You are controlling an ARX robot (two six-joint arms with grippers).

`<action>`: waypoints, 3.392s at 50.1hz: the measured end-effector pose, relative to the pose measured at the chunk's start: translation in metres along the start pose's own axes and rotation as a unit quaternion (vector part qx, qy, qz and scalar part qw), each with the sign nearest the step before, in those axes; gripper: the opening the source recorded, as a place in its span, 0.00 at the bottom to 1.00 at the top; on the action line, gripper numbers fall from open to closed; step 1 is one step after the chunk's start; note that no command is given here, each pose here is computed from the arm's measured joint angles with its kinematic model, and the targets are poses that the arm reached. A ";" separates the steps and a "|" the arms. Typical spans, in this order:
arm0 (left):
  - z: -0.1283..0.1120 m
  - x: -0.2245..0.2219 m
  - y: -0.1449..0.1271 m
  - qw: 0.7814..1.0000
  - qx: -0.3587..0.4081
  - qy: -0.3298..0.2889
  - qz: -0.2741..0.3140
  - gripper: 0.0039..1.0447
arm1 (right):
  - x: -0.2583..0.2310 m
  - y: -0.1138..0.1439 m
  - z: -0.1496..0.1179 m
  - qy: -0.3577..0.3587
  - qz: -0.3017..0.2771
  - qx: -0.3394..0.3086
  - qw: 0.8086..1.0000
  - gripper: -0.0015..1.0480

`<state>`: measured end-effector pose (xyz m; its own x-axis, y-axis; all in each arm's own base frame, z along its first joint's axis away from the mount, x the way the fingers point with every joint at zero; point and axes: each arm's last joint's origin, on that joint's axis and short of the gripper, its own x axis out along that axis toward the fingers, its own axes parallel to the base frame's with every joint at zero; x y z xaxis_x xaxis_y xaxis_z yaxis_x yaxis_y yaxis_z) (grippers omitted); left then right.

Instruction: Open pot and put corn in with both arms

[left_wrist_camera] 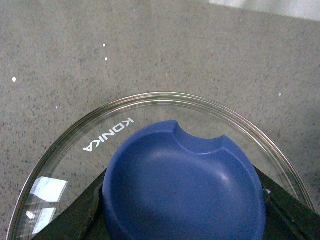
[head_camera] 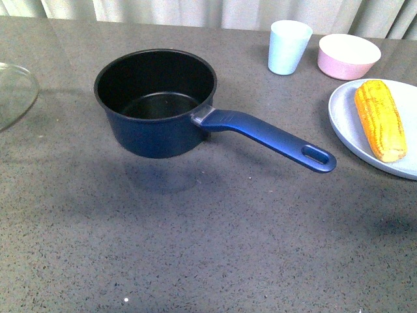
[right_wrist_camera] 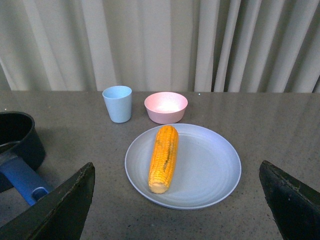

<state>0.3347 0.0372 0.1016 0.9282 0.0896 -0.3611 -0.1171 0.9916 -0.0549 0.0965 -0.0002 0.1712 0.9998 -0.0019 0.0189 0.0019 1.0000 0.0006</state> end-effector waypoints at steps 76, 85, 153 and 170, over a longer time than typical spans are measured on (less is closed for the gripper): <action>-0.075 0.015 -0.039 0.999 0.007 0.010 -0.035 0.93 | 0.000 0.000 0.000 0.000 0.000 0.000 1.000 0.91; -0.077 -0.011 -0.032 0.999 0.003 0.018 -0.033 0.92 | 0.000 0.000 0.000 0.000 0.000 0.000 1.000 0.91; -0.013 -0.205 -0.017 0.982 0.032 -0.179 -0.052 0.01 | 0.000 0.000 0.000 0.000 0.000 0.000 1.000 0.91; -0.013 -0.219 -0.016 0.981 0.032 -0.186 -0.052 0.01 | 0.000 0.000 0.000 0.000 0.000 0.000 1.000 0.91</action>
<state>0.1286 0.0003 0.1698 1.0000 0.0027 0.0090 -0.0026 0.9999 -0.0105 0.0965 -0.0002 0.1712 0.9998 -0.0019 0.0193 0.0019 1.0000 0.0006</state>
